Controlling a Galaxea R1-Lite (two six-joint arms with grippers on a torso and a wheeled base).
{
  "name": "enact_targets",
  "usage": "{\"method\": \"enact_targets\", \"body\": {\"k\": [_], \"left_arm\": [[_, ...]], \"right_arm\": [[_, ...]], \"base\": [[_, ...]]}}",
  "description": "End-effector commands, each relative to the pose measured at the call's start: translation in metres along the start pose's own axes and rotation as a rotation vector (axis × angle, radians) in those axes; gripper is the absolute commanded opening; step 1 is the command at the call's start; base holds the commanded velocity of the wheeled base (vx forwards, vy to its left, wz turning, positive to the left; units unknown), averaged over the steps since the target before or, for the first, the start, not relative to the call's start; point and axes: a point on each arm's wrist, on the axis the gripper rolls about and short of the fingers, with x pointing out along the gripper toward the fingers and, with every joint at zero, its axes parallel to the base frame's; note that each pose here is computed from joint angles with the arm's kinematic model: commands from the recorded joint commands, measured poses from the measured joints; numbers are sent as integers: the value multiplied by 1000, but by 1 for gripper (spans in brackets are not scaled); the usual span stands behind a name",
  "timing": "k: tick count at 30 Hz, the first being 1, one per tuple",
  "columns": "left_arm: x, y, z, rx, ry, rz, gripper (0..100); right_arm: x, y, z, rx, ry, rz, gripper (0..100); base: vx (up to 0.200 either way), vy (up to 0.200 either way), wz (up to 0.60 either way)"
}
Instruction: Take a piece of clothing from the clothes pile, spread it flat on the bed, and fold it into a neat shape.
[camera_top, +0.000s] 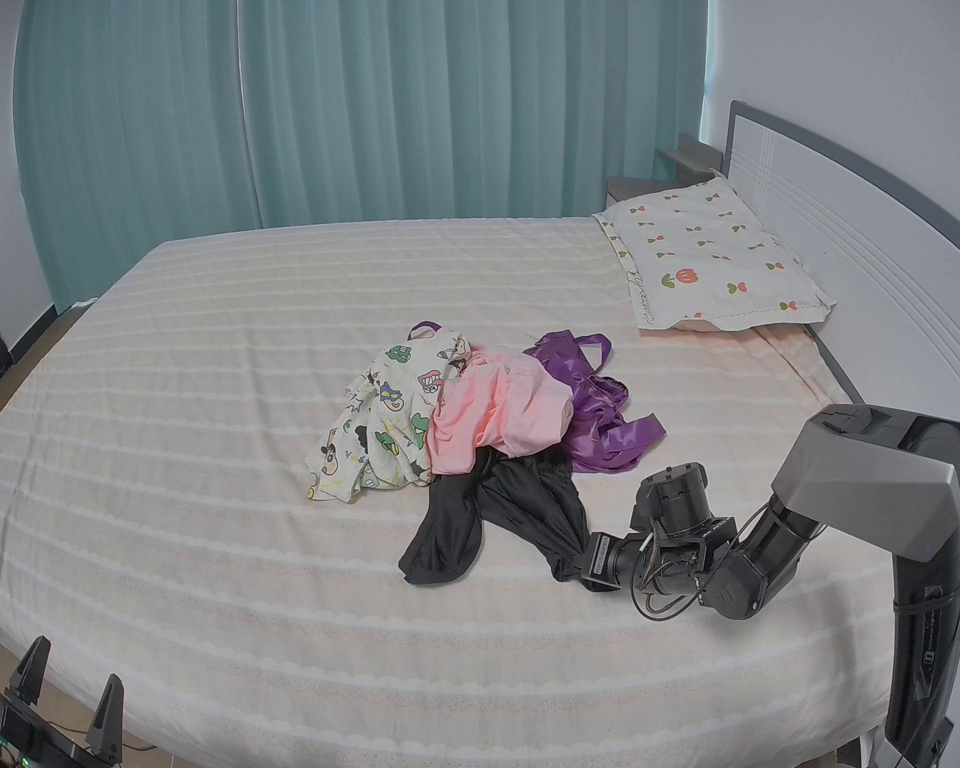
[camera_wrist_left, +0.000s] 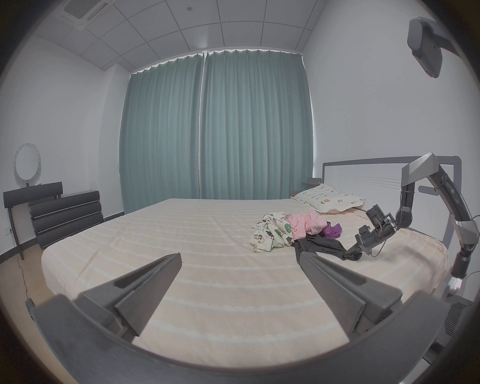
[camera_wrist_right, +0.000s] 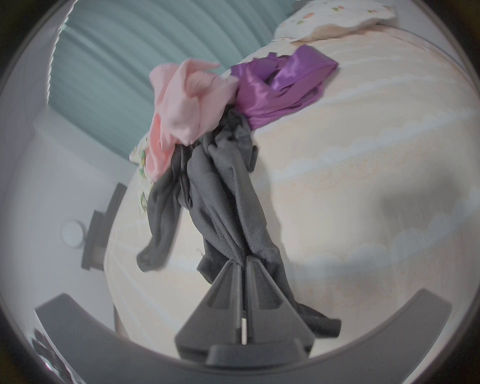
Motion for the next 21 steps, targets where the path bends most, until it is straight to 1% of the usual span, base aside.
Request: {"method": "enact_targets", "body": {"k": [1, 2, 3, 4, 5, 6, 7, 8, 9, 10, 11, 13, 15, 16, 17, 18, 21], "left_arm": [[1, 0, -5, 5, 13, 0, 100], [1, 0, -4, 14, 7, 1, 100], [0, 0, 4, 9, -24, 1, 100], [-8, 0, 36, -12, -136, 0, 100], [-15, 0, 68, -50, -203, -6, 100], [-15, 0, 84, -68, -200, -15, 100], [-13, 0, 86, -71, -191, -15, 100], [4, -1, 94, -70, -50, -44, 100], [13, -1, 93, -48, 10, -66, 100], [17, -1, 93, -39, 28, -73, 100], [35, -2, 89, 8, 144, -107, 100], [54, -3, 88, 38, 243, -131, 100], [69, -4, 89, 55, 292, -158, 100], [82, -6, 88, 59, 331, -184, 100], [86, -7, 87, 57, 342, -193, 100], [105, -11, 83, 54, 402, -220, 100], [133, -19, 75, 23, 493, -255, 100]], "right_arm": [[-24, 7, 4, 111, -58, 61, 0], [-28, 7, 2, 127, -67, 76, 0], [-31, 8, 1, 139, -75, 89, 0], [-32, 7, -1, 149, -86, 104, 0], [-33, 7, -3, 159, -93, 116, 0], [-32, 6, -4, 166, -98, 122, 0], [-33, 6, -4, 167, -99, 125, 0], [-30, 4, -8, 179, -105, 134, 0], [-30, 4, -10, 180, -104, 137, 0], [-30, 4, -11, 180, -102, 137, 0], [-31, 3, -16, 189, -97, 141, 0], [-32, 1, -18, 213, -105, 148, 0], [-31, -2, -21, 234, -107, 148, 0], [-32, -3, -21, 237, -125, 158, 0], [-32, -3, -21, 237, -129, 161, 0], [-36, -2, -20, 233, -143, 175, 0], [-41, -2, -21, 230, -157, 187, 0]], "base": [[0, 0, 0], [0, 0, 0], [0, 0, 0], [0, 0, 0], [0, 0, 0], [0, 0, 0], [0, 0, 0], [0, 0, 0], [0, 0, 0], [0, 0, 0], [0, 0, 0], [0, 0, 0], [0, 0, 0], [0, 0, 0], [0, 0, 0], [0, 0, 0], [0, 0, 0]]}}
